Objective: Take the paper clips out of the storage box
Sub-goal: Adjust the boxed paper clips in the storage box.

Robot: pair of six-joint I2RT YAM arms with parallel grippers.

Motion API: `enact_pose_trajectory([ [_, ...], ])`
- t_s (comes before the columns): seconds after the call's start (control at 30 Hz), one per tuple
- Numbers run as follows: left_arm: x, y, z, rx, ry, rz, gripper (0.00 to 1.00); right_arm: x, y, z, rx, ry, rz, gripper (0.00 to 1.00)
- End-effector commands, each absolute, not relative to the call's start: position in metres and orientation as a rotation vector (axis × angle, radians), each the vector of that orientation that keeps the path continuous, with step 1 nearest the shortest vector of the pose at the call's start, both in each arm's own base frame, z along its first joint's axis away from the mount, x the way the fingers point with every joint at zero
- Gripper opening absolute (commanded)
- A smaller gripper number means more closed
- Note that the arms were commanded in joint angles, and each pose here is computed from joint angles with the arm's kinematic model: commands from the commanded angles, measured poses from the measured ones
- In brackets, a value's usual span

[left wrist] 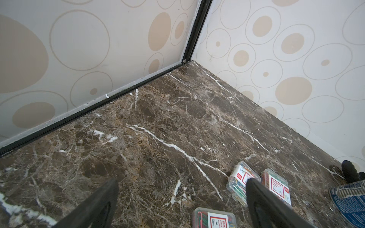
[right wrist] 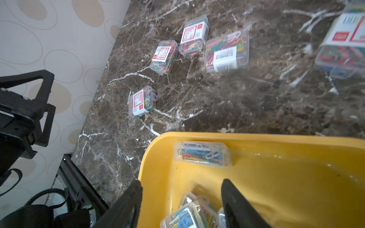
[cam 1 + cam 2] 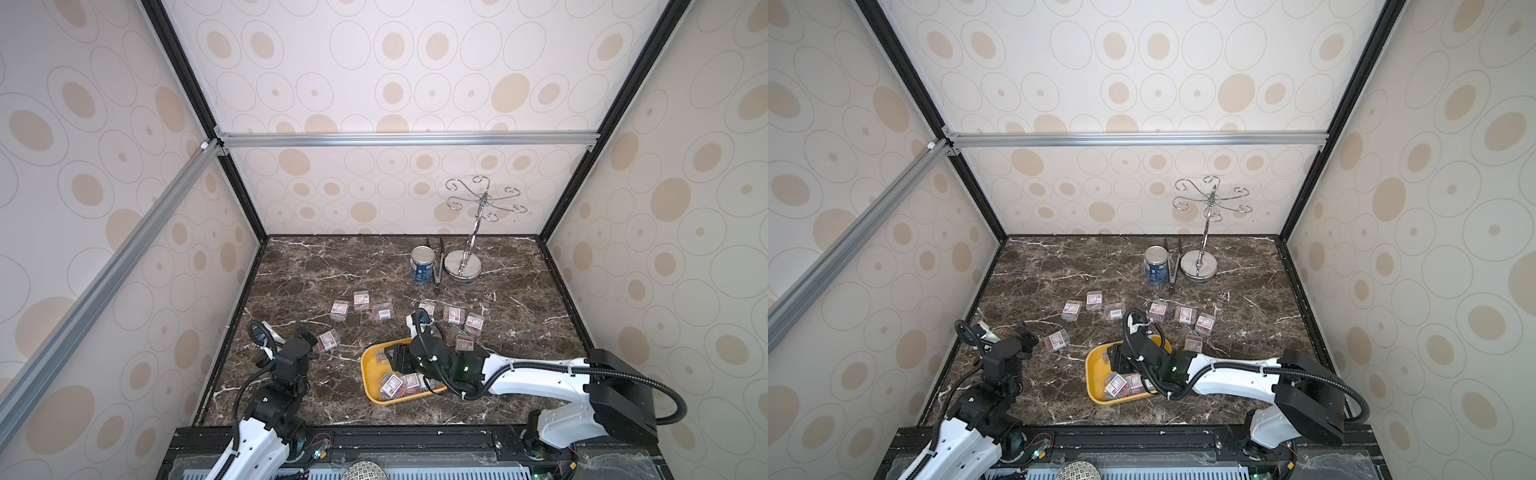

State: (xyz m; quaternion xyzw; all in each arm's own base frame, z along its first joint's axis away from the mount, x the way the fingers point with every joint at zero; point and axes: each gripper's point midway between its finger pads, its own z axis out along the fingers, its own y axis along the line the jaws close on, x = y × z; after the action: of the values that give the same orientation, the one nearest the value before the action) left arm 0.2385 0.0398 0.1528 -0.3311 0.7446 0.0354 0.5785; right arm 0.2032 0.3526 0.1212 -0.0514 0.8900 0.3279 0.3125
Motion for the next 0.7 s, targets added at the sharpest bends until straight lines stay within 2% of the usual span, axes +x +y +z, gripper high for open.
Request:
enact_pose_trajectory([
  [0.0, 0.235, 0.045, 0.152, -0.789, 1.731, 0.113, 1.0, 0.193, 0.363, 0.104, -0.182, 2.4, 0.87, 0.67],
  [0.27, 0.235, 0.045, 0.152, -0.788, 1.733, 0.109, 1.0, 0.211, 0.348, 0.085, -0.341, 2.43, 0.446, 0.71],
  [0.4, 0.235, 0.046, 0.152, -0.79, 1.73, 0.111, 1.0, 0.214, 0.348, 0.088, -0.426, 2.397, 0.278, 0.84],
  [0.5, 0.235, 0.046, 0.152, -0.79, 1.727, 0.109, 1.0, 0.212, 0.358, 0.084, -0.485, 2.38, 0.221, 0.91],
  [0.67, 0.235, 0.045, 0.152, -0.789, 1.728, 0.107, 1.0, 0.219, 0.361, 0.074, -0.488, 2.406, 0.091, 0.88],
])
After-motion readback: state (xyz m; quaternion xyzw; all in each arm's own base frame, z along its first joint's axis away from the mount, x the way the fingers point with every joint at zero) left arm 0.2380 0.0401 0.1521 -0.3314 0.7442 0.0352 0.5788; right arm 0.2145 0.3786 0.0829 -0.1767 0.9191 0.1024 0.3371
